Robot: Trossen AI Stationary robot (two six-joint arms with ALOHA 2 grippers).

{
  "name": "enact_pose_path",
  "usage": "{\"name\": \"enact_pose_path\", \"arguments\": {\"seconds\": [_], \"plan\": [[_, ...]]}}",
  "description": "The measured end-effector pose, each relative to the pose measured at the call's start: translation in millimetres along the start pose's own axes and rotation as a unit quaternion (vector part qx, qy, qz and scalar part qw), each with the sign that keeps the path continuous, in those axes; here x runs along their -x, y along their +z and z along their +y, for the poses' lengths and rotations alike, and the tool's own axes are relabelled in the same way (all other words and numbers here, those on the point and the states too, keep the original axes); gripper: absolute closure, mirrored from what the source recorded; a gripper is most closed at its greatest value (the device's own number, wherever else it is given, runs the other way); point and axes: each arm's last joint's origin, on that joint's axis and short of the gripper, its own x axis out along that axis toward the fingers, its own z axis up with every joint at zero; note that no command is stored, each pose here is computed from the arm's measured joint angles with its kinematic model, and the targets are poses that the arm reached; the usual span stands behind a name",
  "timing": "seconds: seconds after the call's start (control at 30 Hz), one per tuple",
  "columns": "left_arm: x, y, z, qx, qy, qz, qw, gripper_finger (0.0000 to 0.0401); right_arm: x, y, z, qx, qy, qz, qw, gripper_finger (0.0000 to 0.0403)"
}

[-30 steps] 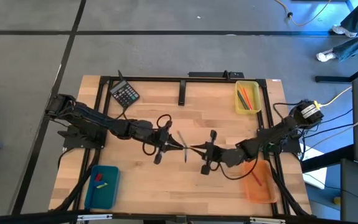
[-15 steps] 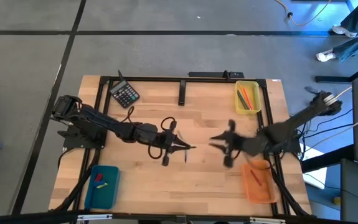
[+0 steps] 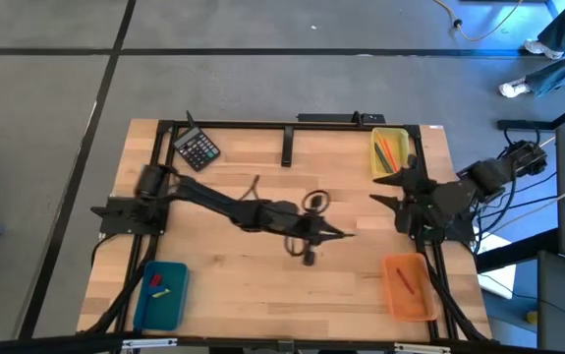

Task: Sort crayons/erasers/pens/pencils in bins
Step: Put the green crayon into the orange bin

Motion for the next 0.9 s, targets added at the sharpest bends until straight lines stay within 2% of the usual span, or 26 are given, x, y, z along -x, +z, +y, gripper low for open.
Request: {"name": "enact_pose_path", "arguments": {"seconds": [0.13, 0.23, 0.43, 0.57, 0.73, 0.9], "plan": [[-42.4, 1.4, 5.0, 0.004, 0.007, -0.053, 0.999, 0.0385, -0.1, -7.0, -4.0, 0.001, -0.029, 0.017, 0.999, 0.0203], [-72.1, -6.8, 3.3, 0.003, -0.025, -0.073, 0.997, 0.0385, -2.4, -9.5, -4.3, 0.004, -0.053, 0.022, 0.998, 0.0203], [-113.3, -18.3, 1.8, -0.011, -0.075, -0.111, 0.991, 0.0385, -2.8, -12.2, -1.7, -0.024, -0.013, 0.052, 0.998, 0.0203], [-128.9, -24.4, 4.1, -0.016, -0.102, -0.124, 0.987, 0.0385, -2.4, -15.4, -2.2, -0.044, -0.003, 0.075, 0.996, 0.0203], [-133.8, -15.4, 7.0, -0.023, -0.113, -0.145, 0.983, 0.0385, -1.9, -18.9, -4.4, -0.059, -0.015, 0.089, 0.994, 0.0203], [-136.7, -24.2, 14.3, 0.012, -0.091, -0.098, 0.991, 0.0385, 4.8, -11.7, -4.2, -0.078, 0.020, 0.123, 0.989, 0.0203]]}}
